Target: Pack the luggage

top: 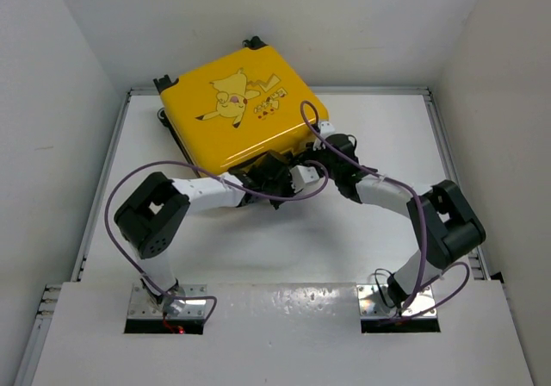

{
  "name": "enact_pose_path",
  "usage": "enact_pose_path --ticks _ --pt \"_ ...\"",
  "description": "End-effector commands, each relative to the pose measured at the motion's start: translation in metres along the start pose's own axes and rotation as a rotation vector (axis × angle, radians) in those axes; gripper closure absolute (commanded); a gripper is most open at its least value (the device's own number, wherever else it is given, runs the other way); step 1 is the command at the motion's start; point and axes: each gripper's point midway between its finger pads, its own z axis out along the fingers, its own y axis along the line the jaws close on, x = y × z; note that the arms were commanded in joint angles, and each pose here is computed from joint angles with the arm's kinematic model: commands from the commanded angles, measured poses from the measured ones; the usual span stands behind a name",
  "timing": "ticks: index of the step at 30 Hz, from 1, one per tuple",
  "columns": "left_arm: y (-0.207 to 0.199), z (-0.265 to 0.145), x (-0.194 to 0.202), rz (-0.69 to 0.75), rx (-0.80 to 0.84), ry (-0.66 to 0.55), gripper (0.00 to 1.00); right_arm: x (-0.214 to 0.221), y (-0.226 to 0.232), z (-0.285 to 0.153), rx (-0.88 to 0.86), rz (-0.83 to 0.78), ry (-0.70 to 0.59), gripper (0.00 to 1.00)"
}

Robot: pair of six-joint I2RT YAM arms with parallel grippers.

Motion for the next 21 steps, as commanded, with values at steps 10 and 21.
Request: enact_pose_path --ticks 10,21 --pt "0.012 -0.085 0.092 0.051 0.134 0.392 1.00 -0.017 -0.074 -0.033 0.245 -0.129 -0.044 1.00" --pt "0.012 -0.133 0.043 0.080 0.122 0.170 0.61 -0.018 -0.106 -0.039 0.289 -0.068 -0.039 1.00"
